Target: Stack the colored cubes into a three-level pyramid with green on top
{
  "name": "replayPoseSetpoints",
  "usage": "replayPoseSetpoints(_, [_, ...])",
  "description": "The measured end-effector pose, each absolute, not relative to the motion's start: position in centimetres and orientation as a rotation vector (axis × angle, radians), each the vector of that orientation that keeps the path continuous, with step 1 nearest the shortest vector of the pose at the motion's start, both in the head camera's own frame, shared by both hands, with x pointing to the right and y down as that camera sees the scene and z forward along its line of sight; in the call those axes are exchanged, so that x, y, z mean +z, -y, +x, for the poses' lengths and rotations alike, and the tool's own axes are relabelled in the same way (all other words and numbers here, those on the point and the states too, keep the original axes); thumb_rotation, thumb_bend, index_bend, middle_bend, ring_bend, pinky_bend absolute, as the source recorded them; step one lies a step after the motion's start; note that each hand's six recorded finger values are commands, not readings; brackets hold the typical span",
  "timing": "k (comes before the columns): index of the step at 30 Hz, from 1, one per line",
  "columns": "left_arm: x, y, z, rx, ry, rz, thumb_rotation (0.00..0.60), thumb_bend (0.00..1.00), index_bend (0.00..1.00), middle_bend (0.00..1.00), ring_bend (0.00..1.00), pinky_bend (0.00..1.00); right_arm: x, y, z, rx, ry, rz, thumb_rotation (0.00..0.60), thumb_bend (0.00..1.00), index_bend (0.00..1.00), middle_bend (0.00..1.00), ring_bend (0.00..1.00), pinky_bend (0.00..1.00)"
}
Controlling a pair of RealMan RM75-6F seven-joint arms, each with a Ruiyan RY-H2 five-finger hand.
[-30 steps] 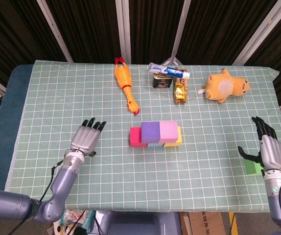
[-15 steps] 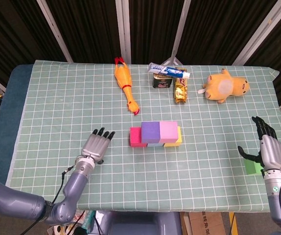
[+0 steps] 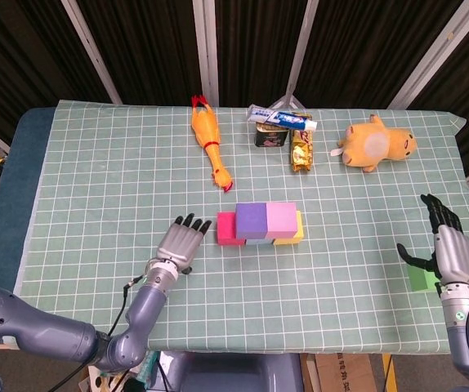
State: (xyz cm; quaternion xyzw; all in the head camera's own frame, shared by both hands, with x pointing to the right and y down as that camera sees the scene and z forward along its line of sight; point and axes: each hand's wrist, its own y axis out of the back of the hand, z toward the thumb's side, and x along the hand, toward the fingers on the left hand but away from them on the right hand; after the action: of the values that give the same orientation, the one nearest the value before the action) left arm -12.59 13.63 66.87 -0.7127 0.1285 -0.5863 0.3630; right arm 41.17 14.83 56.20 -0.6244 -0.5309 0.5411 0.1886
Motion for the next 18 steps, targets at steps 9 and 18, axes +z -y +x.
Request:
replayPoseSetpoints(9, [67.1, -13.7, -11.5, -1.505, -0.322, -1.834, 0.6, 0.22, 0.0, 0.1, 0.05, 0.14, 56.2, -14.8, 41.1, 1.516, 1.502, -1.766, 0.6, 0.32, 0.0, 0.0, 0.0, 0.0])
replayPoseSetpoints(18, [67.1, -13.7, -11.0, -1.499, -0.32, -1.832, 0.6, 0.22, 0.0, 0.1, 0.05, 0.14, 56.2, -14.9, 41.1, 1.515, 1.502, -1.773, 0.6, 0.32, 0.0, 0.0, 0.0, 0.0])
